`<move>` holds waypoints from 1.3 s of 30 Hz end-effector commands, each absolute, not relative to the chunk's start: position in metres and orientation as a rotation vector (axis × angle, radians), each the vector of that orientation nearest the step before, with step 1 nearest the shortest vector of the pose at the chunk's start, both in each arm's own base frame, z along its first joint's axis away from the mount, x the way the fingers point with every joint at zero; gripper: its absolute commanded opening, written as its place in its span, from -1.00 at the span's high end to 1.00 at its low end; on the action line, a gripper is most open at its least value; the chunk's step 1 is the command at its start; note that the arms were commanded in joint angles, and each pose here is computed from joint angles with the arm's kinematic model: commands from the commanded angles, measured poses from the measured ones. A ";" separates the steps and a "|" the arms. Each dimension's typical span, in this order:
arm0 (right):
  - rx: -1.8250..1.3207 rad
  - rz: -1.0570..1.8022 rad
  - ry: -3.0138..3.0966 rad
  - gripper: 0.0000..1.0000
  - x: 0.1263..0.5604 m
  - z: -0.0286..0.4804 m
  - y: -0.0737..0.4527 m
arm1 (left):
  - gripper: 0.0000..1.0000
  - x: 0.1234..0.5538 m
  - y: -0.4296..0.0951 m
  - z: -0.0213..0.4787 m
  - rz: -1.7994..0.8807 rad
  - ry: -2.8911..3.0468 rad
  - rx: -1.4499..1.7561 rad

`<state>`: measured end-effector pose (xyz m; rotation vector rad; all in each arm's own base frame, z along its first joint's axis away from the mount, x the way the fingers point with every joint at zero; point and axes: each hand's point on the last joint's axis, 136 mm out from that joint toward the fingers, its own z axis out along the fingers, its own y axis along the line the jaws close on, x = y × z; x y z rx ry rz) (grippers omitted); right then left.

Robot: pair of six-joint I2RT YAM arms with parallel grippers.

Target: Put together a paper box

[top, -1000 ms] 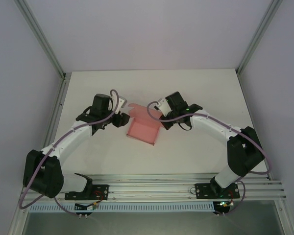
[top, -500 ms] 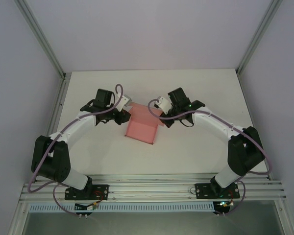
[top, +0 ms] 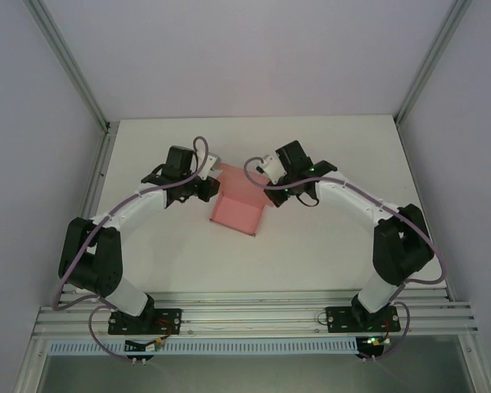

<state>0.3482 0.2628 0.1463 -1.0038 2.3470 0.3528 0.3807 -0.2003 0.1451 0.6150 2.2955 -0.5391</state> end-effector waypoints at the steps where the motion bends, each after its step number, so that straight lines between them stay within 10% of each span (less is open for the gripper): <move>1: -0.646 0.350 2.353 0.99 0.372 0.172 0.272 | 1.00 0.385 -0.206 0.145 -0.500 2.291 0.462; 13: 0.100 0.262 2.248 0.93 0.395 0.158 0.267 | 1.00 0.367 -0.228 0.104 -0.541 2.376 0.352; 34: -0.057 0.150 2.024 0.99 0.326 0.111 0.280 | 0.99 0.314 -0.209 0.063 -0.535 2.461 0.279; 37: -0.083 0.101 2.009 0.99 0.318 0.110 0.272 | 0.19 0.307 -0.203 0.068 -0.525 2.471 0.262; 39: -0.093 0.093 2.008 0.99 0.314 0.106 0.268 | -0.01 0.303 -0.199 0.076 -0.524 2.469 0.234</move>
